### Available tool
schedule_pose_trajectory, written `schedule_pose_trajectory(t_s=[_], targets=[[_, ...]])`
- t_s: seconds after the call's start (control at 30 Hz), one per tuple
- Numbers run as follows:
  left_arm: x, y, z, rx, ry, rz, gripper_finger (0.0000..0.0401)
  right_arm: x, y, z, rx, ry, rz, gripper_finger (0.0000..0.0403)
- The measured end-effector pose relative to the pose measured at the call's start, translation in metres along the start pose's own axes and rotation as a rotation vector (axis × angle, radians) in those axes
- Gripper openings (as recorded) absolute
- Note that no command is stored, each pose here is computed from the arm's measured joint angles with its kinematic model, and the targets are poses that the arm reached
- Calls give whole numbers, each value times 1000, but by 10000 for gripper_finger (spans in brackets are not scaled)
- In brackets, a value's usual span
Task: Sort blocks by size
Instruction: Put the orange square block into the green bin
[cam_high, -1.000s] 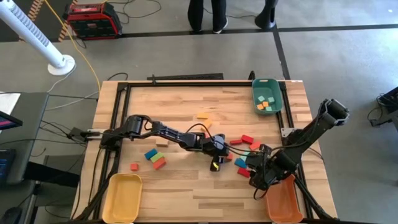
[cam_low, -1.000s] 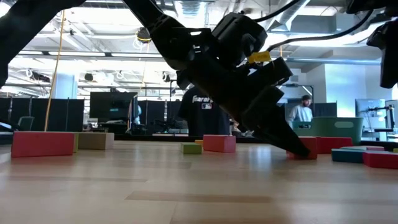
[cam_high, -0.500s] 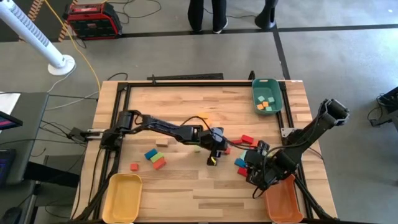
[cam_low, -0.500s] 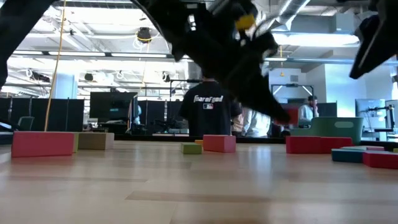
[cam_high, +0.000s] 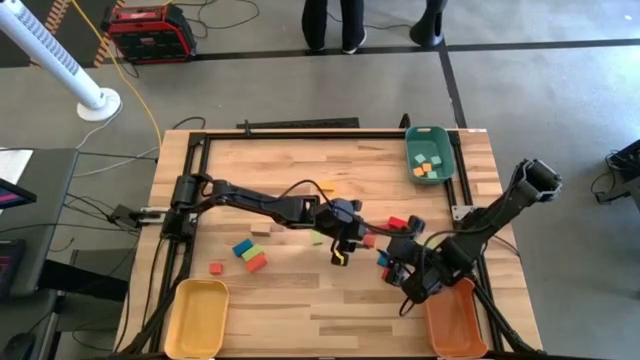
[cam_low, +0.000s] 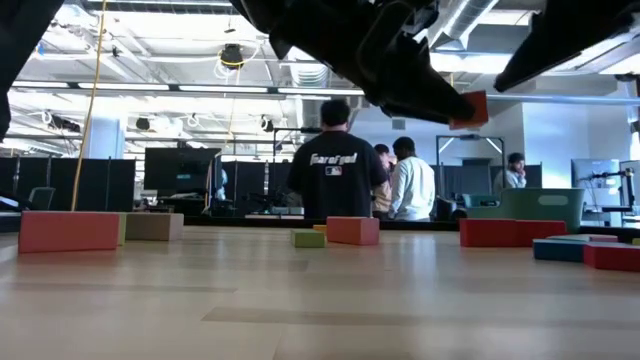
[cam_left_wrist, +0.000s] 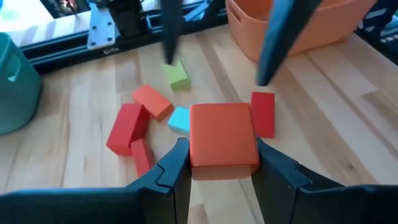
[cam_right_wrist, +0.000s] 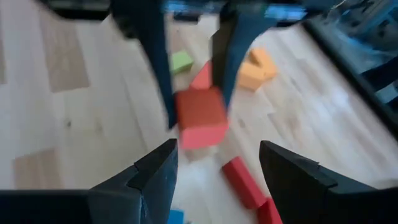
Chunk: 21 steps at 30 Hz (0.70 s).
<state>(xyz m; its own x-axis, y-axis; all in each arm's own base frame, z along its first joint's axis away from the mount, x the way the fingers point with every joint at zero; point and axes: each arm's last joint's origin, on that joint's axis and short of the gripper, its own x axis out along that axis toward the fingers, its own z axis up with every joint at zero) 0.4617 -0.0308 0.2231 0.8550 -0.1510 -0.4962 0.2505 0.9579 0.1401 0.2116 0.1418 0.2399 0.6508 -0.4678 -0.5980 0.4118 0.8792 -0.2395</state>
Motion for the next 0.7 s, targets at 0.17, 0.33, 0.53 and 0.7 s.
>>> schedule_pose_trajectory(t_s=[0.17,0.33,0.53,0.7], targets=[[0,-1,1,5,-7,-1,126,4,-1,5,-9,-21,-7,254],[0,-2,2,10,-21,0,126,6,3,10,-26,-46,20,254],[0,-2,2,12,-21,-1,126,9,3,11,-19,-26,43,254],[1,-5,3,15,-28,-17,126,11,3,12,-12,-11,52,254]])
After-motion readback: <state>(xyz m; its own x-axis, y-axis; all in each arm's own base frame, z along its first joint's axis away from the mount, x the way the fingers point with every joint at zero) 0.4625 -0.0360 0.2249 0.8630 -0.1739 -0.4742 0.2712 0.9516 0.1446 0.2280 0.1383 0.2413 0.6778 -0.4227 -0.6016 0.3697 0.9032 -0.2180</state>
